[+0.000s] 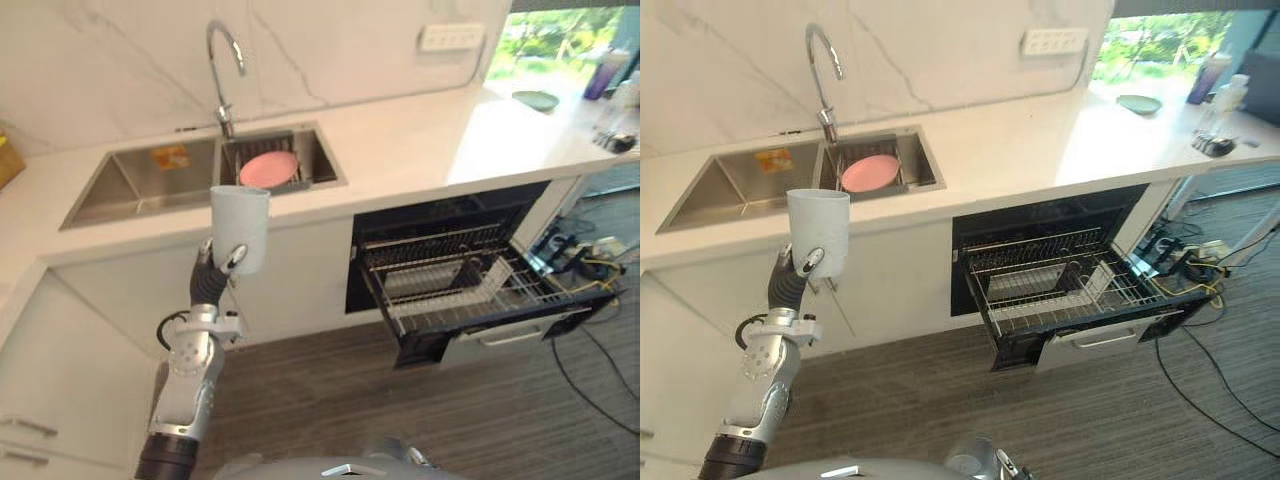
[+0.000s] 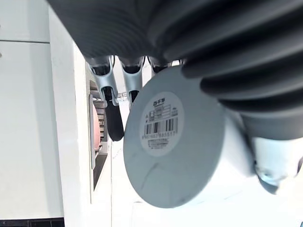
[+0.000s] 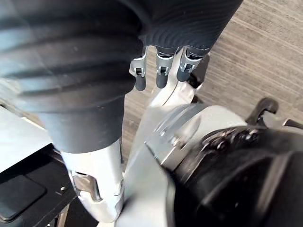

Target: Walk over to the sink, pick up the cup, carry it to the dishwasher, place the cup inside the dishwasher, then close the dishwasher door

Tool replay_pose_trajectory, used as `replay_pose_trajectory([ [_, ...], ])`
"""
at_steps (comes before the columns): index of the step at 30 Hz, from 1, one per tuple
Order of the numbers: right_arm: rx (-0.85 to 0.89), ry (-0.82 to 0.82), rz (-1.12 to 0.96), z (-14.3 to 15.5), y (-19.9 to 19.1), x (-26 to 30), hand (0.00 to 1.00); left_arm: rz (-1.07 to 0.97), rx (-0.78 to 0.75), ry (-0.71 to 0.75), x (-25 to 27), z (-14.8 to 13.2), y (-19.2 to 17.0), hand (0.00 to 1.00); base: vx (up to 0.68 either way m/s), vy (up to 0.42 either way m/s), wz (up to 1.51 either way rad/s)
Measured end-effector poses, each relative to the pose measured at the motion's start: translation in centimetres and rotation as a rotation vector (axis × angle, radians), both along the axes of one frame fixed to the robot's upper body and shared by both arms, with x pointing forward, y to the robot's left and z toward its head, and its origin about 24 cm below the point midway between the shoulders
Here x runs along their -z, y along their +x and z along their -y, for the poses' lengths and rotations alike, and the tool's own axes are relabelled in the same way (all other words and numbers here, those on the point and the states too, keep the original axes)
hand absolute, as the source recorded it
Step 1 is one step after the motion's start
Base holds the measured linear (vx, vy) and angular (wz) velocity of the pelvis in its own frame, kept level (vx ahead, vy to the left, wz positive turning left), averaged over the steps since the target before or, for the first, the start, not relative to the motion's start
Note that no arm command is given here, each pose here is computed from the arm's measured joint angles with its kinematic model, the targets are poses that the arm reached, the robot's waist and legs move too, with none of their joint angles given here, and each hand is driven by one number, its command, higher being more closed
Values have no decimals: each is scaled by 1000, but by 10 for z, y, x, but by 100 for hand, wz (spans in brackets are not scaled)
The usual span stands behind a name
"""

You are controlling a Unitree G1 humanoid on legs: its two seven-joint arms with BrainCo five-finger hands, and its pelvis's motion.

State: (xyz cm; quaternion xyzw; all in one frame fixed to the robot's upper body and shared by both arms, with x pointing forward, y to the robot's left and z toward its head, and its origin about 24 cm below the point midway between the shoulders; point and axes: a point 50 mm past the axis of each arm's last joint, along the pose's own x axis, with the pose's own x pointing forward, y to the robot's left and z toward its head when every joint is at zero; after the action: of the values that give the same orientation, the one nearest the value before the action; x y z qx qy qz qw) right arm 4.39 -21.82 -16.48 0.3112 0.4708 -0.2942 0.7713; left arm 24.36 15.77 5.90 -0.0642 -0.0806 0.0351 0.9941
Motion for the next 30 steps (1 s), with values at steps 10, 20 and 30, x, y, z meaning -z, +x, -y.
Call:
replay_pose_trajectory([
  [10, -67, 8, -90, 0, -23, 2, 0, -81, -56, -26, 16, 1, -6, 100, 295, -83, -4],
  [20, -71, -38, -13, 17, 7, -4, 0, -99, -3, -53, 17, 13, -5, 100, 306, -116, -30],
  [30, -43, -181, -13, 33, 12, -9, 0, 11, 134, 5, 6, 23, -3, 100, 191, 179, -58],
])
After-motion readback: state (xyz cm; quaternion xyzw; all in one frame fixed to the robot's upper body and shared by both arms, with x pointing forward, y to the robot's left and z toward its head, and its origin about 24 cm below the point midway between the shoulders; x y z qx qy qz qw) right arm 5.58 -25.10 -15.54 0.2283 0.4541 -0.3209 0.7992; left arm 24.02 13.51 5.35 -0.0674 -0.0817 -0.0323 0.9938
